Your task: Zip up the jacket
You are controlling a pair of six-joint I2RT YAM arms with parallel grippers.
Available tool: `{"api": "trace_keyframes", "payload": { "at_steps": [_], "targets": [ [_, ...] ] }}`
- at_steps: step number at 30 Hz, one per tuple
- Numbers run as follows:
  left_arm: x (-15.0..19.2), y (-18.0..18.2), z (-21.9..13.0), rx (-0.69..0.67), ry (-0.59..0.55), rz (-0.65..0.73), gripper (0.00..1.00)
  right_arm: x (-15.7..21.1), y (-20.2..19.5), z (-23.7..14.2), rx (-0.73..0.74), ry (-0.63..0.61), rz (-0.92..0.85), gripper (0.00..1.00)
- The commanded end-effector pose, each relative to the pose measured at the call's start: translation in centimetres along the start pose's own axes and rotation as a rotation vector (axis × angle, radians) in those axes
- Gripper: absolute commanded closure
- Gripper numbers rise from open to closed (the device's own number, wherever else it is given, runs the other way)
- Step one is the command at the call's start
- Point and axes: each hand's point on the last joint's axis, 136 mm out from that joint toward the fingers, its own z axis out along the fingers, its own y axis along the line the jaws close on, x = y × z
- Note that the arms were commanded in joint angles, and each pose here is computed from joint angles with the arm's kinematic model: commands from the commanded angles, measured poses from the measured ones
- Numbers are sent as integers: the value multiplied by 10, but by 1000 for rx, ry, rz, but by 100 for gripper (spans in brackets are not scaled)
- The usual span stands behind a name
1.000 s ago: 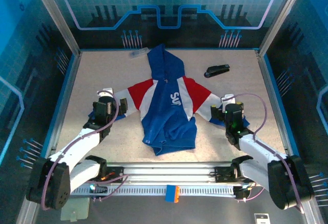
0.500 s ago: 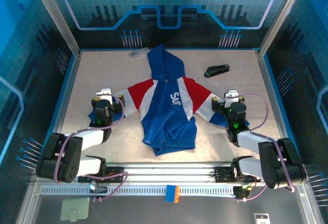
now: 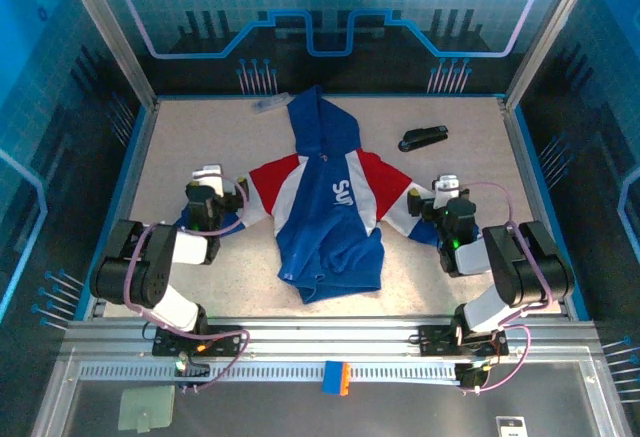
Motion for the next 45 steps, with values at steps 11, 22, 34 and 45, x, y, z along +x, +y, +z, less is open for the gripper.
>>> {"api": "trace_keyframes", "payload": {
  "at_steps": [11, 22, 34, 45],
  "targets": [
    [-6, -4, 3, 39, -1, -13, 1, -21, -2, 16, 32, 8, -28, 0],
    [-6, -4, 3, 39, -1, -13, 1, -21, -2, 17, 32, 9, -27, 0],
    [-5, -4, 3, 39, 0, -12, 1, -20, -3, 16, 32, 9, -28, 0],
    [-6, -4, 3, 39, 0, -13, 1, -21, -2, 17, 32, 8, -29, 0]
  ]
}}
